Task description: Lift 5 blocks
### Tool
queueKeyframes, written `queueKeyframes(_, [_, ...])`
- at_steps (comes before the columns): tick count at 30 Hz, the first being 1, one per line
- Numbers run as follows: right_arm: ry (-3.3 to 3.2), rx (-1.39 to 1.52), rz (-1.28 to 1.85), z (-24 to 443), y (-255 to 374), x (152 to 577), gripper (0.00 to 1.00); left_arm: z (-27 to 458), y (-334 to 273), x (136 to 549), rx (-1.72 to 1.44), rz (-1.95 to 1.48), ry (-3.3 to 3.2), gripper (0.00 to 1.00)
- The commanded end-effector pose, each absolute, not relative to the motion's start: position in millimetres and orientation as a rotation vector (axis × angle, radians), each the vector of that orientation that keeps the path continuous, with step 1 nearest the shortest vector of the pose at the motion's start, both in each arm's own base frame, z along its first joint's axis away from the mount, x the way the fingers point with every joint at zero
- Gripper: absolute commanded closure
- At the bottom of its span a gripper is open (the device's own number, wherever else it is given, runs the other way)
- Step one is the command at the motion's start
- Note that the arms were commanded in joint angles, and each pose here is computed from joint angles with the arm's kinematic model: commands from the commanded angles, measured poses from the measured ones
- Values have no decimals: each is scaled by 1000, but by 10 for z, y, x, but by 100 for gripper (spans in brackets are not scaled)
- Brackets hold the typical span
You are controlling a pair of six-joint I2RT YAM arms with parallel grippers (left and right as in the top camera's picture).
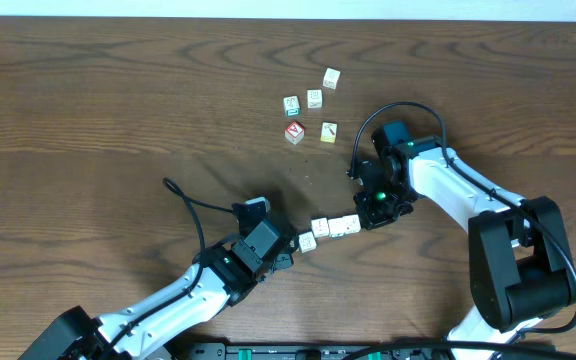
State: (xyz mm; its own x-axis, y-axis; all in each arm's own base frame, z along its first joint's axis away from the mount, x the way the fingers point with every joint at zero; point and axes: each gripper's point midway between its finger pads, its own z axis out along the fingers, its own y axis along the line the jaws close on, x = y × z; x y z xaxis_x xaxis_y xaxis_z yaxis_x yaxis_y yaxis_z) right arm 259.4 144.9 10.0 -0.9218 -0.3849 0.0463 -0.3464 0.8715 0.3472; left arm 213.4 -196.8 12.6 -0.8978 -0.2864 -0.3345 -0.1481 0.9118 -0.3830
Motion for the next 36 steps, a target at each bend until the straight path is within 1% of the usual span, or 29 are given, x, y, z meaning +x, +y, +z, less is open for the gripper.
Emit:
queueKeyframes(1, [-2909,527,-569,125,1528,2549,99,110,-1915,2163,-336,-457,2672,91])
queueKeyframes(10, [-2908,523,-569,125,1528,2547,99,110,-1897,2173,-339,-444,2666,91])
queueKeyframes(17, [-2907,522,-569,125,1527,2544,99,11,-1611,2094,-344,-246,2693,91])
queueKeyframes(22, [-2904,521,-557,122,1512,2533,99,-24,-1516,2022,-337,-184,2722,91])
queueKeyframes(25, [-2919,507,-504,100,1458,2550,99,-8,-1542,1962,-328,-214,2750,91])
queueKeyframes(28, [-2921,510,-493,96,1446,2553,99,23,-1672,1873,-212,-306,2802,92])
queueKeyframes(36, [-2927,512,-489,92,1443,2565,99,23,-1883,1594,-82,-425,2900,92])
